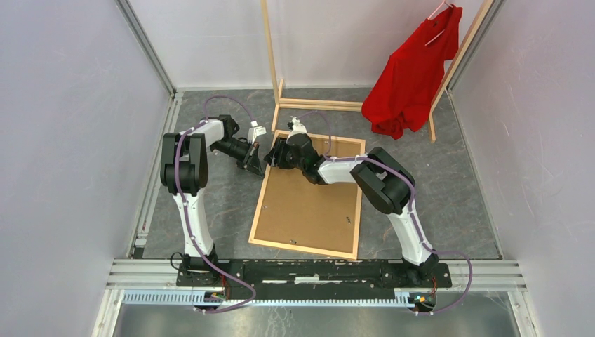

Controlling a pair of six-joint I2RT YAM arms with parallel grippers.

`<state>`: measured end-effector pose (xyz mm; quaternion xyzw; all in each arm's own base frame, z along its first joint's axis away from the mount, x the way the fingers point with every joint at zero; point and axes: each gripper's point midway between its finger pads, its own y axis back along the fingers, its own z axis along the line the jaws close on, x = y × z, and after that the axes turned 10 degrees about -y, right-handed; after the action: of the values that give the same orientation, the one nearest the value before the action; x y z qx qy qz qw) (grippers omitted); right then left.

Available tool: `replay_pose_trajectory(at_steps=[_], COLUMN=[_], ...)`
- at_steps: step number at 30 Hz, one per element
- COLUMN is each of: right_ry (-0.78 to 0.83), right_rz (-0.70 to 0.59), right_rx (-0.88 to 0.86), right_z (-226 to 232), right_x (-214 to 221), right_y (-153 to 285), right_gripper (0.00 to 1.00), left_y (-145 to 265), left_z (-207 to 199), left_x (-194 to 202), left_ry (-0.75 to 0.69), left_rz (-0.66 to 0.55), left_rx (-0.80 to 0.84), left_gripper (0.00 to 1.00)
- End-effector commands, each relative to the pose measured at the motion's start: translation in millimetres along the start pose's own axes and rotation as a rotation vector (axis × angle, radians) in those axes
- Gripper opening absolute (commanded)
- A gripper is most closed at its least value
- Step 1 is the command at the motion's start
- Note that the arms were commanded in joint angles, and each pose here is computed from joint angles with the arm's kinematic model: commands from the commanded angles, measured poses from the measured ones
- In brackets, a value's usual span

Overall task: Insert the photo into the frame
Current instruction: Install the photo frame at the center of the board.

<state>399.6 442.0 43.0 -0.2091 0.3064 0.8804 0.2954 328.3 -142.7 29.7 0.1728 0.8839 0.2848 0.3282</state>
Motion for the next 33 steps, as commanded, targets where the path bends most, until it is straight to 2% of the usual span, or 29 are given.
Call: replay_pose_trajectory(at_steps=[1, 7, 12, 26, 33], right_ry=[0.041, 0.084, 0.102, 0.081, 0.102], right_rz=[0.013, -0.002, 0.002, 0.052, 0.027], right_rx=[0.110, 0.008, 0.000, 0.043, 0.091], right_z=[-38, -5, -6, -19, -24], right_x=[13, 0, 1, 16, 10], right_y=[-14, 17, 32, -4, -6], right_gripper=[0.54, 0.55, 0.55, 0.55, 0.55], left_y=[-7, -6, -6, -8, -7], left_z=[-7, -6, -5, -6, -7], left_x=[9, 11, 11, 11, 12], left_ry=[-0.048, -0.046, -0.046, -0.038, -0.047], left_rz=[0.048, 0.055, 0.056, 0.053, 0.053], left_rx=[0.024, 0.018, 0.016, 0.023, 0.023], left_gripper=[0.06, 0.06, 0.06, 0.06, 0.06])
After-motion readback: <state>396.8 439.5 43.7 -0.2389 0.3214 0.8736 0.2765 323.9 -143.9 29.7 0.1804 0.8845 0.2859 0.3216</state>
